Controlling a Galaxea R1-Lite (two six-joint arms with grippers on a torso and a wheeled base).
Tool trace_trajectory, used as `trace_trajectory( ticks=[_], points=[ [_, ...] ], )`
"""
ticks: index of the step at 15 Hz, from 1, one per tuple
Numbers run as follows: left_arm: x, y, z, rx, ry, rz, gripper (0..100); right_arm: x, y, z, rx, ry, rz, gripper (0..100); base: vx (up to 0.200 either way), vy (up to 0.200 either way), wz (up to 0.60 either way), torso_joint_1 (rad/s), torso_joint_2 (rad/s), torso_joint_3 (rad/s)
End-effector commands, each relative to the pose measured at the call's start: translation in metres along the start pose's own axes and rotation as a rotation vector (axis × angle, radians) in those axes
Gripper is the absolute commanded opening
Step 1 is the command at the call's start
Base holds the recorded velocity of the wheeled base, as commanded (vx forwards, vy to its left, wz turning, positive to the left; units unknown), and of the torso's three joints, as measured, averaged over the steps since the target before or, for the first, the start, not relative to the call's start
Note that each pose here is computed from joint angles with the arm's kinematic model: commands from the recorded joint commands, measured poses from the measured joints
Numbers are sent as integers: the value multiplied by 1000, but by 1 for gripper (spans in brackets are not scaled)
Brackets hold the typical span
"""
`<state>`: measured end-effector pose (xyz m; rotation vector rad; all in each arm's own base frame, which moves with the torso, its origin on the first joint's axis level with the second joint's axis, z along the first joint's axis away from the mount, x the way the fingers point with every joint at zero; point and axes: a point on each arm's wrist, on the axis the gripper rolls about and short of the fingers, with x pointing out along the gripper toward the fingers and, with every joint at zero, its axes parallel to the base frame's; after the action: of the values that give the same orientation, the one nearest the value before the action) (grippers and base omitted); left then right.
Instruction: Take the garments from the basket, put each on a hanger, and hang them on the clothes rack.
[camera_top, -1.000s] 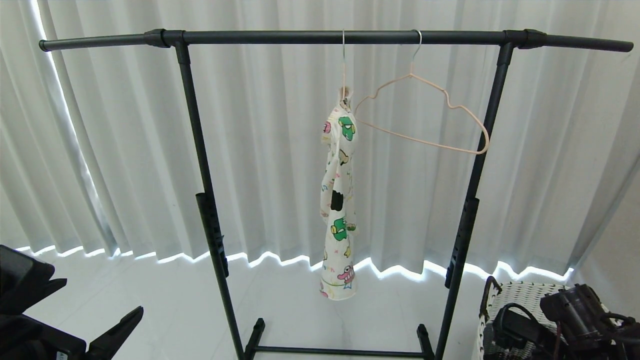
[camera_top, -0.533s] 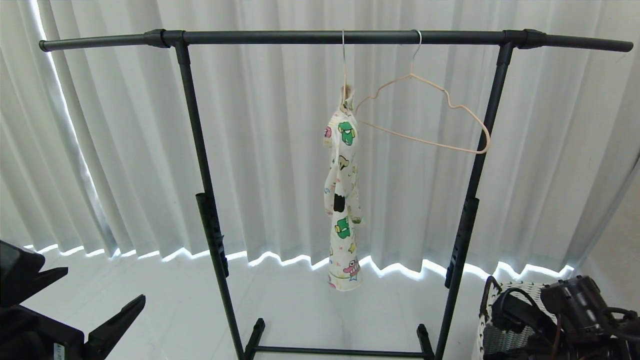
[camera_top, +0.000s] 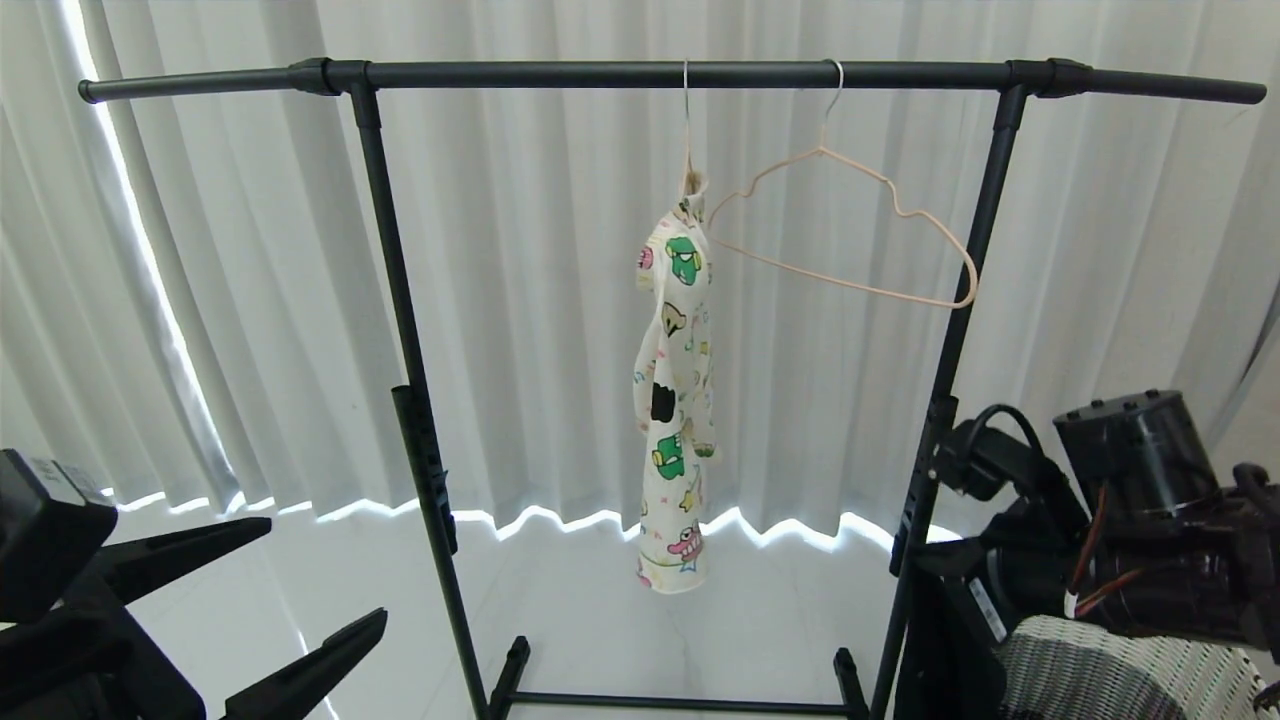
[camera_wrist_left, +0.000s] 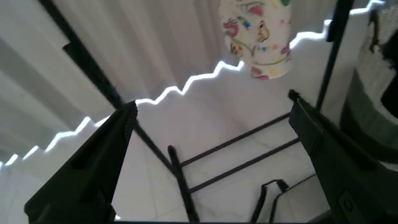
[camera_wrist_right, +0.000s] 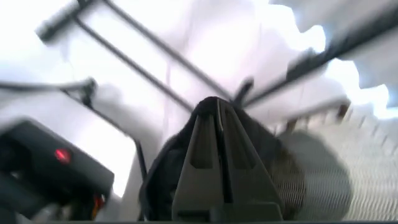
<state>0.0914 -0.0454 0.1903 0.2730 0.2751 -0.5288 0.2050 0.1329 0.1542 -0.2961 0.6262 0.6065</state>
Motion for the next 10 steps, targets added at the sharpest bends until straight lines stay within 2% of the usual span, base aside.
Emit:
trace_trajectory(
  ticks=[1, 3, 4, 6, 8, 9, 10],
  points=[
    [10, -4, 13, 5, -12, -114, 100, -22, 13, 45, -17, -149, 48, 0, 0, 0, 0, 0, 0, 0],
    [18, -10, 24, -21, -29, -231, 100, -26, 25, 64, -6, -206, 90, 0, 0, 0, 0, 0, 0, 0],
    [26, -14, 29, -26, -17, -284, 100, -29, 35, 75, -1, -241, 126, 0, 0, 0, 0, 0, 0, 0],
    [36, -19, 28, -20, 23, -313, 100, -32, 46, 86, 1, -273, 162, 0, 0, 0, 0, 0, 0, 0],
    [51, -25, 26, -9, 75, -347, 100, -32, 56, 108, -8, -330, 194, 0, 0, 0, 0, 0, 0, 0],
    [52, -25, 27, -9, 75, -347, 100, -32, 56, 108, -8, -332, 194, 0, 0, 0, 0, 0, 0, 0],
    [61, -26, 28, -8, 73, -347, 100, -30, 64, 121, -8, -357, 218, 0, 0, 0, 0, 0, 0, 0]
  ],
)
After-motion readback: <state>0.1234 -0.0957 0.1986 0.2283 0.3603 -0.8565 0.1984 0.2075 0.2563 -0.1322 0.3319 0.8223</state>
